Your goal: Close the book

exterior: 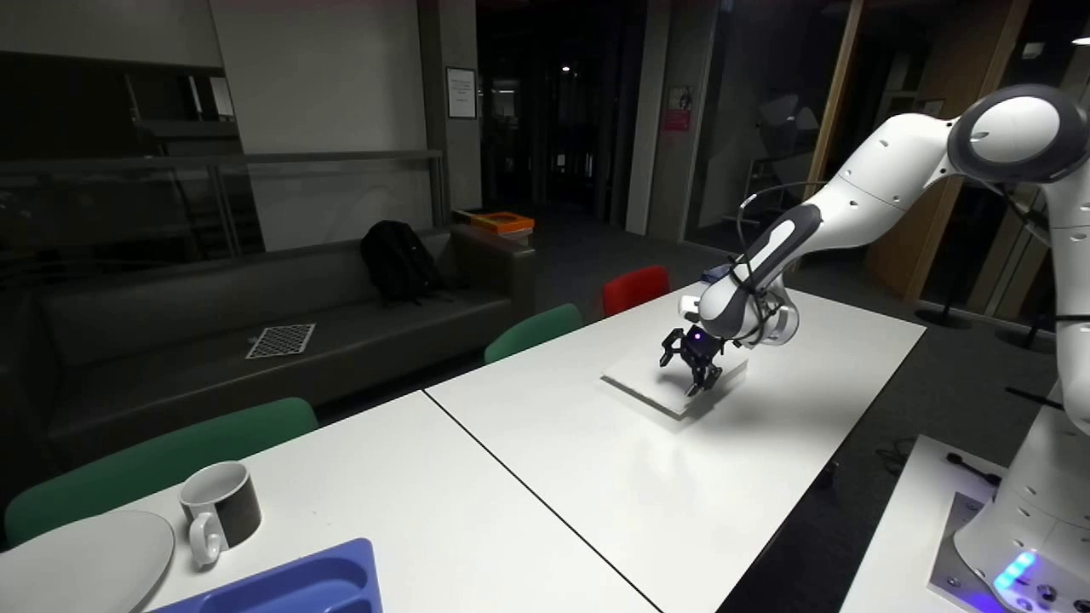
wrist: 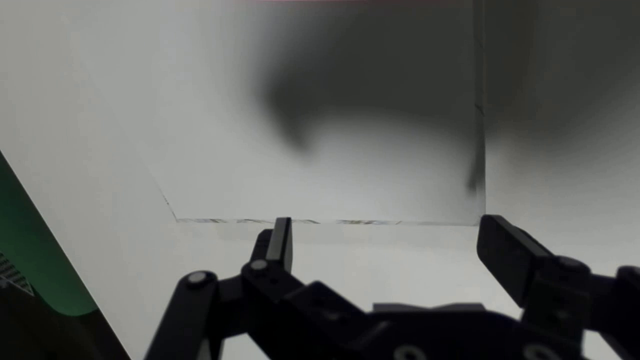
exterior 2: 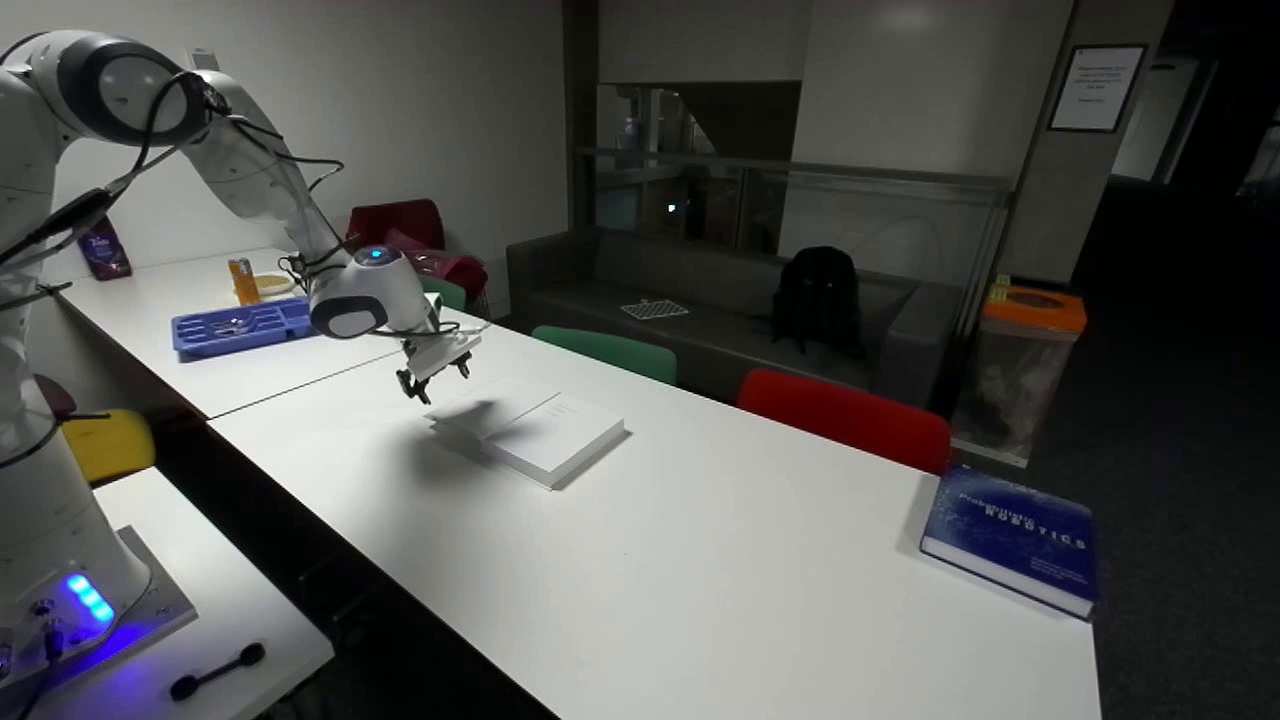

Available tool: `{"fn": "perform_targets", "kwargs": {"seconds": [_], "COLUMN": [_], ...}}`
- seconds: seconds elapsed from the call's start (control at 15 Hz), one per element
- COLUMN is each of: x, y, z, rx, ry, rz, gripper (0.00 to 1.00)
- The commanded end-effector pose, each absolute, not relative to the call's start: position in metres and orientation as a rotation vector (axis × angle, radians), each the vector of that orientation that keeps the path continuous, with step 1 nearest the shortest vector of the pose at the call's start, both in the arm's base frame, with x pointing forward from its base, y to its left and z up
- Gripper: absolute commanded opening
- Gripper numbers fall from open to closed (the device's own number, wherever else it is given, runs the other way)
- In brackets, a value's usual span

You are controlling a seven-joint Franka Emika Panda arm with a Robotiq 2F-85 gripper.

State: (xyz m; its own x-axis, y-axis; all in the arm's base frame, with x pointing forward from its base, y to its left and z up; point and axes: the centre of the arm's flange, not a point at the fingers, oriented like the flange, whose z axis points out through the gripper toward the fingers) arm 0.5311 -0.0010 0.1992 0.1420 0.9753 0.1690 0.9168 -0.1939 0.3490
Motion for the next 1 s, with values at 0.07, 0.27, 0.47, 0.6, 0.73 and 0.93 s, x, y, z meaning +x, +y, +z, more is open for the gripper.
{"fn": "perform_targets", "kwargs": {"seconds": [0.07, 0.27, 0.47, 0.6, 0.73, 0.93], "x": [0.537, 0.544, 0.545, 0.544, 0.539, 0.536], "y": [-0.016, -0.025, -0.032, -0.035, -0.038, -0.037], "z": [0.180, 0.169, 0.160, 0.157, 0.155, 0.155], "rx": [2.213, 2.253, 2.277, 2.301, 2.319, 2.329], "ry": [1.869, 1.854, 1.851, 1.845, 1.848, 1.842], "rz": [0.568, 0.584, 0.590, 0.587, 0.567, 0.547], "gripper": [1.00, 1.00, 1.00, 1.00, 1.00, 1.00]}}
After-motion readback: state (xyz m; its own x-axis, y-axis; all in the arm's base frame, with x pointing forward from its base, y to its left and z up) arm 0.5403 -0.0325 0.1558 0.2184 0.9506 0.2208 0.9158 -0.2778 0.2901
